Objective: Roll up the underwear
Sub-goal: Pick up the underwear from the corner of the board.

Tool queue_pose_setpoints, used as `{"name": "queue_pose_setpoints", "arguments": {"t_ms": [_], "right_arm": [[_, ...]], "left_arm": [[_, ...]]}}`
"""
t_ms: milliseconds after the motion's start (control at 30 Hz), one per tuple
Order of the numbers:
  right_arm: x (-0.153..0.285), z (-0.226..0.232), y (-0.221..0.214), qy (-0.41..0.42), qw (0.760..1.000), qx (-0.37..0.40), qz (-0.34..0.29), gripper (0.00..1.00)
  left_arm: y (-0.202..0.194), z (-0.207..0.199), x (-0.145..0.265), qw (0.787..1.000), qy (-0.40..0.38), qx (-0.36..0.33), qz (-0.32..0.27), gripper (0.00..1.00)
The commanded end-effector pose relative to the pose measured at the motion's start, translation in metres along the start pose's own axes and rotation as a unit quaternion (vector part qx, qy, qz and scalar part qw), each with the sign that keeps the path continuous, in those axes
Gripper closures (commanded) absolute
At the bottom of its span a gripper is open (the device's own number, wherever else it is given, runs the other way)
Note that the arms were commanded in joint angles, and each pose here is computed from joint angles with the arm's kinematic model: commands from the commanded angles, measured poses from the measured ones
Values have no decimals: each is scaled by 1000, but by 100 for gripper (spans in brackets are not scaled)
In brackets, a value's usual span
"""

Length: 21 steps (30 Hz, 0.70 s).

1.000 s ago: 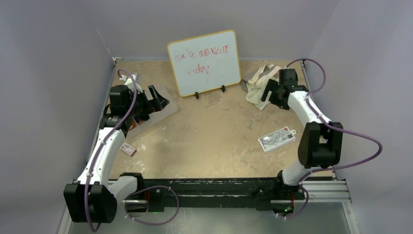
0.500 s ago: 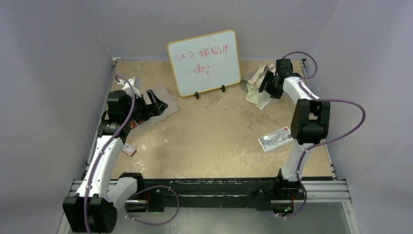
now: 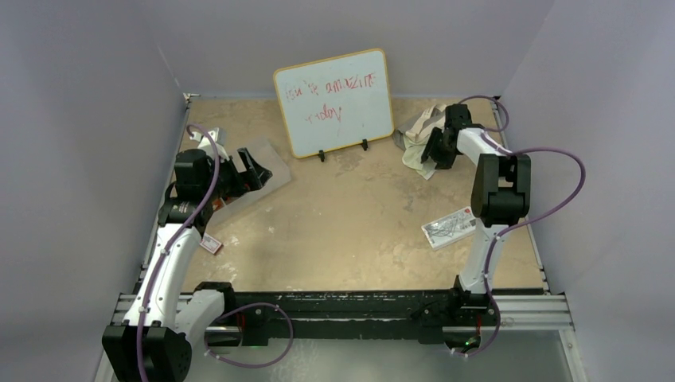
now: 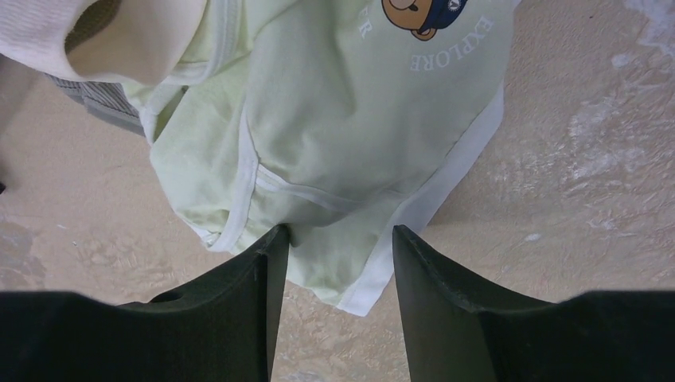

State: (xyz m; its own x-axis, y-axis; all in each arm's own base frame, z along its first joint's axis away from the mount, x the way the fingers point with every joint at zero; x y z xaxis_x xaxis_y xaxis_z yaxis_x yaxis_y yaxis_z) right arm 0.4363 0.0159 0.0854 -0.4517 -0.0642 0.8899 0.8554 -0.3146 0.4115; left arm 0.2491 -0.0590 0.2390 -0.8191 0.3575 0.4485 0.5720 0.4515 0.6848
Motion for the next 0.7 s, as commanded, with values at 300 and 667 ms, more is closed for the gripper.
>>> {"name": "queue_pose_setpoints", "arguments": {"t_ms": [300,667], "right_arm": [[2,2,5,8,1000,18,-10,67],[48,17,12,66,995,36,-58,100]], "left_arm": [[8,-5,1,1000,-8,-10,-12,9],[6,-2,-4,1000,-3,-9,-3,10]]}}
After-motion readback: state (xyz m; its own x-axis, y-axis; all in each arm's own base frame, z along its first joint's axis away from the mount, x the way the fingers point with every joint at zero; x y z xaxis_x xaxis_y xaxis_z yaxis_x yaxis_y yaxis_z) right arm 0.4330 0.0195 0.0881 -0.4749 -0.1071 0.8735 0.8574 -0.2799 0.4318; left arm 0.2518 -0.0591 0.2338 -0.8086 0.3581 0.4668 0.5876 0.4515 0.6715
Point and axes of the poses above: each gripper's point midway between its finger pads, its own x axis back along the fingers, its own z axis along the line the jaws close on, y = z × x, the point moved 6 cm from there along x, back along the fingers, and after that the axes turned 6 degrees about x, right-handed, at the moved point
